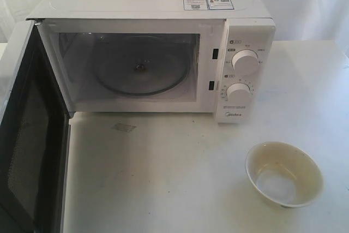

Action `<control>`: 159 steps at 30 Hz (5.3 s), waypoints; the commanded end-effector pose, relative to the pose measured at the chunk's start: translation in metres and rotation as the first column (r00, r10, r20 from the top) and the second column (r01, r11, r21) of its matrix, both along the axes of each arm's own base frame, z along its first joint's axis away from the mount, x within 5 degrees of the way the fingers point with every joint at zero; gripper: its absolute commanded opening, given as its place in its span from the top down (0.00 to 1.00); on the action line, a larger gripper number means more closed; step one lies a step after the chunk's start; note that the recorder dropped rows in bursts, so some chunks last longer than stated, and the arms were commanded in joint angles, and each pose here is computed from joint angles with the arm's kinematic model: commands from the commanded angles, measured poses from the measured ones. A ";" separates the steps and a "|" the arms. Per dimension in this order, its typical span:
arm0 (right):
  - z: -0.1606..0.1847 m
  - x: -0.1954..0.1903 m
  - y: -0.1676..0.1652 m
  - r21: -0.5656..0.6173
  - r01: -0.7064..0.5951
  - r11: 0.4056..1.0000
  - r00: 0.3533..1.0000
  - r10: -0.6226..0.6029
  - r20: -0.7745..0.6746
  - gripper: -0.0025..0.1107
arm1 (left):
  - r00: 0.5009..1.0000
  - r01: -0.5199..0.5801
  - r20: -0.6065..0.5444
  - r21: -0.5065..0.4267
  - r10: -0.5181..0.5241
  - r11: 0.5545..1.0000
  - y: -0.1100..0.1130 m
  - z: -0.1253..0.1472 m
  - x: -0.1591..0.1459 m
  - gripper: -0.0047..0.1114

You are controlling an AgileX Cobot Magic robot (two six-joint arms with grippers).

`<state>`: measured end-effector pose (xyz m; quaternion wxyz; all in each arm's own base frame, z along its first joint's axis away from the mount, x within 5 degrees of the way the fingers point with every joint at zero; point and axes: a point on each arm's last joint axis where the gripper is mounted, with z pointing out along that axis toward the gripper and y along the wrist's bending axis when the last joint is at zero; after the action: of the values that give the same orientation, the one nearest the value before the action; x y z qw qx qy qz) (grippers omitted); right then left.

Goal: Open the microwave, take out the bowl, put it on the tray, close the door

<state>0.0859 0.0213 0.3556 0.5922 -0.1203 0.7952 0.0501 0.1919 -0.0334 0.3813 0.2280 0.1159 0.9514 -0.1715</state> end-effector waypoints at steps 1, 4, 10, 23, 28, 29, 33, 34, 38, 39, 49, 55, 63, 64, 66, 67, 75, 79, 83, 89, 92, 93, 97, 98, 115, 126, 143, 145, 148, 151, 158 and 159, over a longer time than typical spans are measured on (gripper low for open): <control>-0.003 0.001 -0.007 -0.072 0.056 0.996 0.998 -0.056 -0.004 0.98 | 0.988 0.037 -0.154 0.083 -0.023 0.996 -0.003 -0.024 -0.022 0.96; -0.003 0.001 -0.008 -0.079 0.062 0.995 0.998 -0.062 -0.003 0.98 | 0.990 0.027 -0.141 0.121 -0.010 0.992 0.000 -0.028 -0.038 0.96; -0.003 0.001 -0.007 -0.075 0.060 0.995 0.998 -0.060 -0.001 0.98 | 0.994 -0.057 -0.086 0.124 0.068 0.991 0.005 -0.024 -0.067 0.96; 0.003 0.001 -0.001 -0.030 -0.004 1.000 0.999 0.005 0.053 0.98 | 0.714 0.700 0.389 -0.374 -0.582 0.609 -0.064 -0.030 -0.067 0.96; 0.002 0.001 0.002 -0.008 -0.019 1.000 0.999 0.019 0.038 0.98 | 0.634 0.773 0.544 -0.425 -0.550 0.471 -0.076 -0.022 -0.073 0.96; 0.001 0.001 0.002 -0.007 -0.025 1.000 0.999 0.025 0.030 0.98 | 0.657 0.754 0.490 -0.413 -0.574 0.511 -0.075 -0.028 -0.072 0.96; 0.001 0.011 0.033 -0.001 -0.218 0.976 0.975 0.218 0.041 0.98 | 0.735 0.677 0.375 -0.367 -0.565 0.638 -0.070 -0.040 -0.066 0.96; 0.001 0.016 0.044 0.009 -0.272 0.962 0.961 0.271 0.046 0.98 | 0.729 0.683 0.396 -0.363 -0.559 0.634 -0.070 -0.037 -0.067 0.96; -0.025 0.061 0.102 -0.081 -0.429 0.900 0.903 0.430 0.002 0.98 | 0.703 0.701 0.448 -0.307 -0.552 0.644 -0.066 -0.029 -0.081 0.96; -0.034 0.075 0.118 -0.082 -0.452 0.888 0.891 0.453 -0.016 0.98 | 0.701 0.699 0.448 -0.279 -0.554 0.659 -0.063 -0.027 -0.091 0.96; -0.060 0.184 0.161 -0.141 -0.390 0.910 0.921 0.382 -0.083 0.98 | 0.844 0.323 0.445 0.024 -0.299 0.946 -0.014 -0.028 -0.173 0.96; -0.058 0.223 0.153 -0.134 -0.317 0.939 0.948 0.311 -0.062 0.98 | 0.847 0.196 0.493 0.056 -0.198 0.979 0.001 -0.032 -0.199 0.96; -0.064 0.237 0.146 -0.135 -0.289 0.948 0.957 0.282 -0.069 0.98 | 0.874 0.108 0.462 0.118 -0.151 0.987 0.011 -0.038 -0.201 0.96; -0.064 0.239 0.142 -0.135 -0.278 0.951 0.960 0.271 -0.069 0.98 | 0.876 0.110 0.458 0.118 -0.152 0.987 0.011 -0.038 -0.202 0.96; -0.065 0.239 0.139 -0.143 -0.266 0.953 0.963 0.255 -0.088 0.98 | 0.876 0.090 0.459 0.143 -0.147 0.986 0.013 -0.038 -0.201 0.96; -0.063 0.234 0.140 -0.149 -0.266 0.952 0.962 0.253 -0.101 0.98 | 0.877 0.068 0.460 0.164 -0.137 0.984 0.016 -0.039 -0.200 0.96; -0.038 0.162 0.157 -0.160 -0.361 0.919 0.929 0.340 -0.146 0.98 | 0.889 -0.034 0.455 0.174 -0.050 0.984 0.023 -0.040 -0.197 0.96; -0.007 0.148 0.165 -0.082 -0.441 0.894 0.892 0.446 0.075 0.98 | 0.899 -0.061 0.436 0.222 -0.044 0.973 0.028 -0.047 -0.194 0.96; 0.007 0.144 0.169 -0.044 -0.485 0.873 0.852 0.483 0.202 0.98 | 0.911 -0.071 0.412 0.219 -0.027 0.973 0.027 -0.055 -0.189 0.96; 0.011 0.144 0.173 -0.030 -0.510 0.859 0.827 0.500 0.258 0.98 | 0.916 -0.098 0.401 0.167 0.024 0.981 0.026 -0.058 -0.187 0.96; 0.010 0.144 0.173 -0.031 -0.509 0.860 0.828 0.499 0.254 0.98 | 0.916 -0.097 0.401 0.165 0.023 0.982 0.025 -0.058 -0.187 0.96; 0.010 0.144 0.173 -0.029 -0.508 0.861 0.830 0.498 0.252 0.98 | 0.916 -0.096 0.400 0.163 0.023 0.982 0.025 -0.058 -0.187 0.96; 0.010 0.144 0.173 -0.029 -0.508 0.861 0.830 0.498 0.250 0.98 | 0.916 -0.096 0.400 0.163 0.023 0.982 0.025 -0.058 -0.187 0.96; 0.010 0.144 0.173 -0.029 -0.508 0.861 0.830 0.498 0.250 0.98 | 0.916 -0.096 0.400 0.163 0.023 0.982 0.025 -0.058 -0.187 0.96; 0.010 0.145 0.173 -0.006 -0.506 0.863 0.836 0.492 0.244 0.98 | 0.916 -0.094 0.401 0.164 0.021 0.982 0.025 -0.058 -0.187 0.96; 0.010 0.145 0.173 -0.008 -0.506 0.862 0.835 0.492 0.244 0.98 | 0.916 -0.092 0.401 0.167 0.018 0.982 0.025 -0.058 -0.187 0.96; 0.006 0.142 0.164 -0.037 -0.457 0.889 0.876 0.457 0.151 0.98 | 0.900 -0.127 0.435 0.198 0.029 0.972 0.029 -0.056 -0.185 0.96; 0.010 0.138 0.159 -0.044 -0.441 0.897 0.886 0.442 0.136 0.98 | 0.900 -0.127 0.435 0.198 0.029 0.972 0.029 -0.056 -0.185 0.96; 0.019 0.130 0.149 -0.046 -0.422 0.905 0.894 0.424 0.142 0.98 | 0.900 -0.127 0.435 0.198 0.029 0.972 0.029 -0.056 -0.185 0.96; 0.031 0.118 0.138 -0.044 -0.405 0.913 0.899 0.407 0.161 0.98 | 0.900 -0.127 0.435 0.198 0.029 0.972 0.029 -0.056 -0.185 0.96; 0.051 0.096 0.105 -0.059 -0.322 0.945 0.931 0.328 0.160 0.98 | 0.900 -0.127 0.435 0.198 0.029 0.972 0.029 -0.056 -0.185 0.96; 0.052 0.095 0.101 -0.059 -0.307 0.950 0.937 0.312 0.159 0.98 | 0.900 -0.127 0.435 0.198 0.029 0.972 0.029 -0.056 -0.185 0.96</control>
<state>0.1846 0.1360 0.4058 0.6434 -0.2710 0.7018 0.1414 0.0083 -0.0037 0.3262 0.4240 0.1361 0.8952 -0.0201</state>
